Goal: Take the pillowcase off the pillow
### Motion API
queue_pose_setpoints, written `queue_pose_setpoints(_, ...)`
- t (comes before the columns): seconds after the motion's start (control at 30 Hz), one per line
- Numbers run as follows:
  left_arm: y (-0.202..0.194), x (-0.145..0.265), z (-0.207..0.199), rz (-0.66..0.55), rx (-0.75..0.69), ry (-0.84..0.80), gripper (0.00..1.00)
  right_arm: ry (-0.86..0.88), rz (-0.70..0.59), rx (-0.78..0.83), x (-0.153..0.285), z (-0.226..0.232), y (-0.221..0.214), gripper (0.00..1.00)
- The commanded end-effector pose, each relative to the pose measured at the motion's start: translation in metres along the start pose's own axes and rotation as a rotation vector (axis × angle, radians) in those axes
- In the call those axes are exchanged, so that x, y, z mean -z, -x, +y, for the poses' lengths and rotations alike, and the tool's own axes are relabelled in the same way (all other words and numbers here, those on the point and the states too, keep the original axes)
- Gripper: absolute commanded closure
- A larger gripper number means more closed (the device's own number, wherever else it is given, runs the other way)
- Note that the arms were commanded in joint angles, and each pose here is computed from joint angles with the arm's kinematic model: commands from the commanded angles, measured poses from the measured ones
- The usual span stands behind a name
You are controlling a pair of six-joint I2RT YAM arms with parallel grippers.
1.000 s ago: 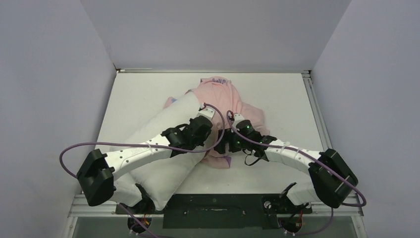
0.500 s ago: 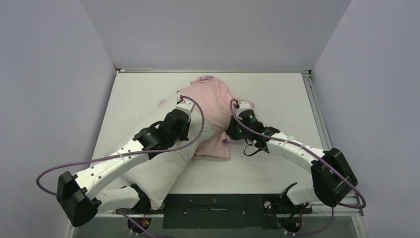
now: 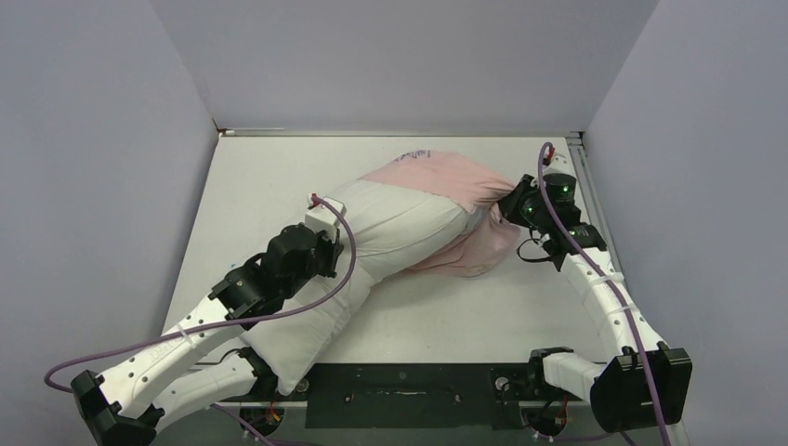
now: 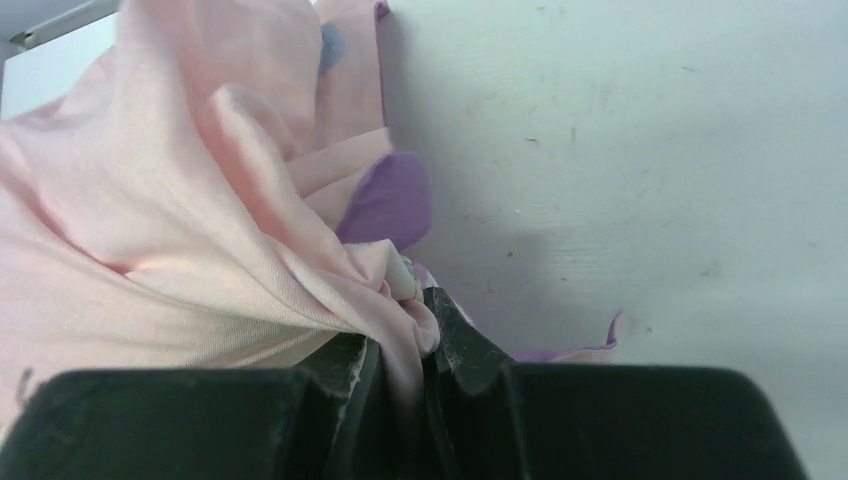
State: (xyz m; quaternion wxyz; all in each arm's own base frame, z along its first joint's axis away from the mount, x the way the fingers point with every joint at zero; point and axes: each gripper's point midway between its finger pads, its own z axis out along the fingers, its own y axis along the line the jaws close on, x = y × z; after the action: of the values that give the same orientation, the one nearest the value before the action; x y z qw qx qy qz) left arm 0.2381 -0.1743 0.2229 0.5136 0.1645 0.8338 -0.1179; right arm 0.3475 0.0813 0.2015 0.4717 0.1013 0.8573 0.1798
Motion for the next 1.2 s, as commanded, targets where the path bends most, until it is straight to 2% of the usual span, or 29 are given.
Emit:
queue_pose_setpoints(0.0, -0.009, 0.013, 0.026, 0.005, -0.098, 0.065, 1.00, -0.218, -0.117, -0.068, 0.014, -0.051, 0.037, 0.95)
queue_pose_setpoints(0.17, -0.008, 0.015, 0.024, -0.019, -0.106, 0.045, 1.00, -0.170, -0.042, -0.107, 0.009, -0.051, 0.017, 0.95)
queue_pose_setpoints(0.33, -0.009, 0.014, 0.026, -0.015, -0.114, 0.054, 1.00, -0.113, 0.006, -0.071, 0.014, -0.043, 0.004, 0.92)
queue_pose_setpoints(0.43, -0.006, 0.017, 0.024, -0.028, -0.121, 0.038, 1.00, -0.182, 0.016, -0.048, 0.025, -0.055, 0.001, 0.90)
queue_pose_setpoints(0.47, -0.003, 0.019, 0.021, -0.047, -0.125, 0.013, 1.00, -0.231, 0.012, -0.045, 0.028, -0.063, 0.001, 0.86)
queue_pose_setpoints(0.5, -0.001, 0.021, 0.016, -0.064, -0.129, -0.020, 1.00, -0.272, 0.009, -0.041, 0.033, -0.069, 0.002, 0.76)
queue_pose_setpoints(0.57, 0.002, 0.027, 0.005, -0.103, -0.135, -0.094, 1.00, -0.294, 0.002, -0.034, 0.040, -0.071, 0.006, 0.39)
queue_pose_setpoints(0.6, 0.004, 0.030, 0.001, -0.121, -0.139, -0.123, 1.00, -0.280, -0.008, -0.034, 0.043, -0.067, 0.010, 0.27)
queue_pose_setpoints(0.67, 0.003, 0.033, -0.006, -0.130, -0.148, -0.171, 1.00, -0.228, -0.053, -0.034, 0.050, -0.054, 0.024, 0.17)
queue_pose_setpoints(0.87, -0.012, 0.030, -0.037, -0.061, -0.179, -0.336, 1.00, -0.006, -0.185, -0.005, 0.065, 0.001, 0.075, 0.03)
queue_pose_setpoints(1.07, -0.029, 0.027, -0.064, 0.035, -0.204, -0.463, 1.00, 0.284, -0.114, 0.119, 0.036, 0.096, 0.074, 0.00)
queue_pose_setpoints(1.13, -0.034, 0.027, -0.069, 0.055, -0.210, -0.485, 1.00, 0.358, -0.055, 0.181, 0.018, 0.131, 0.060, 0.00)
queue_pose_setpoints(1.17, -0.036, 0.027, -0.071, 0.063, -0.214, -0.495, 1.00, 0.393, -0.019, 0.209, 0.011, 0.147, 0.051, 0.03)
